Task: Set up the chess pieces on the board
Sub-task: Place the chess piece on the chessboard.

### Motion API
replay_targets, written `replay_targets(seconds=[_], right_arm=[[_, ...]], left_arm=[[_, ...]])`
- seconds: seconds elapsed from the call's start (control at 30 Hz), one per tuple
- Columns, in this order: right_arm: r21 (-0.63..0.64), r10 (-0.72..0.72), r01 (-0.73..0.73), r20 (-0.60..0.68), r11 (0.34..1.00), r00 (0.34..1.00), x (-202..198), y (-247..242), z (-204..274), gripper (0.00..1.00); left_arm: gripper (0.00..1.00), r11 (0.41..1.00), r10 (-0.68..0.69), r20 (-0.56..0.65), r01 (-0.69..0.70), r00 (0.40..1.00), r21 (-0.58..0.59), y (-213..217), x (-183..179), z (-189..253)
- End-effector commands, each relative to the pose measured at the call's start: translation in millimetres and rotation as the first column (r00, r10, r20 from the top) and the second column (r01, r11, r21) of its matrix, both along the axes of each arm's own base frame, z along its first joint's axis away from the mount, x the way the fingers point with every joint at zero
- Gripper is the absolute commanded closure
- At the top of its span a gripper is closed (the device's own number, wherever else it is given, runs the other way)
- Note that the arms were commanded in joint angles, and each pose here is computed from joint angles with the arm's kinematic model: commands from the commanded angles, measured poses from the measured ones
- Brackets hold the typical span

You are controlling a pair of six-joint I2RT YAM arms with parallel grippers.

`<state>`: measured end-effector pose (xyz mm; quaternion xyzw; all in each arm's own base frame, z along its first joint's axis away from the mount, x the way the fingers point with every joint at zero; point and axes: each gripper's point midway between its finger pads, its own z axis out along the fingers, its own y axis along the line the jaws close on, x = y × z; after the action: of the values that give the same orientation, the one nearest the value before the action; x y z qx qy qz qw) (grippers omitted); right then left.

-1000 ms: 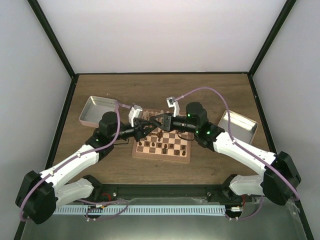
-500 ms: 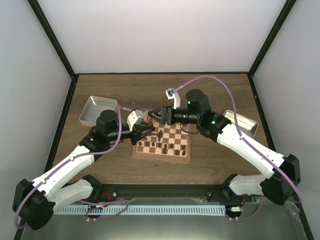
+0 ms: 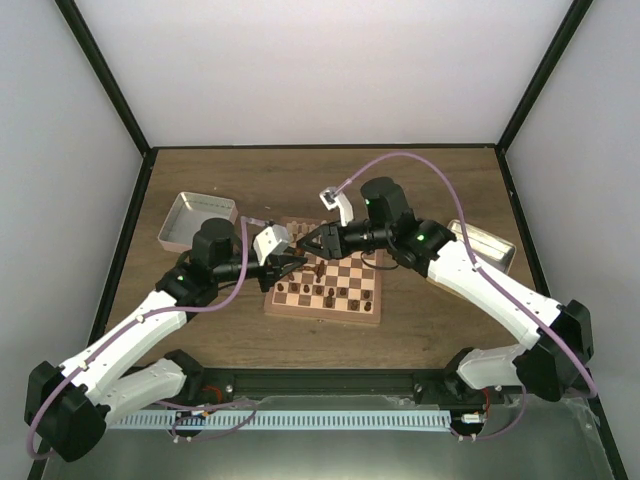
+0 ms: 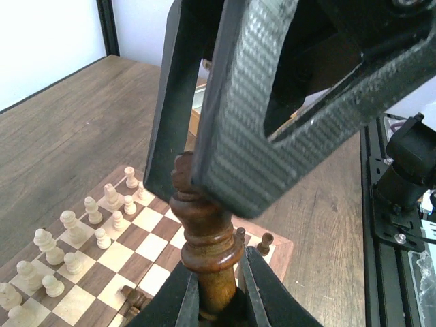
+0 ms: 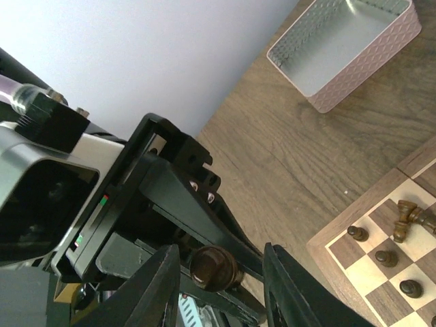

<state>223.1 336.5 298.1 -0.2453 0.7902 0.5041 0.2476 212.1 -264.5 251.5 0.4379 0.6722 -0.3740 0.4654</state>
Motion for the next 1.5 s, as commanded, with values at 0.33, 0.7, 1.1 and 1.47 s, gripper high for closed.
replay_targets(seconds=[0.33,0.7,1.1,1.47], right_arm=[[-0.023,0.047,-0.047,-0.005,0.999,0.999,4.9,8.5,-2.9,0.82],[-0.161,-0.309,0.34,0.191,0.926,0.932,58.7,-34.2,-34.8,0.88],[-0.341,-0.239,0.38,0.389,0.86,0.89,38.2,-21.1,-101.2,0.88],[-0.494,-0.073,0.265,0.373,0.828,0.925,1.5,-2.6,-160.8,0.89]], left_arm=[[0.88,1.0,0.0,0.05,0.0,0.999,-0.004,0.4,2.8,12.0],[0.22,0.941,0.337,-0.01,-0.337,0.941,-0.031,33.5,37.9,21.3],[0.12,0.664,0.716,-0.142,-0.73,0.683,-0.163,106.4,58.9,60.4],[0.11,0.65,0.723,-0.156,-0.739,0.673,-0.179,107.8,60.2,54.8]])
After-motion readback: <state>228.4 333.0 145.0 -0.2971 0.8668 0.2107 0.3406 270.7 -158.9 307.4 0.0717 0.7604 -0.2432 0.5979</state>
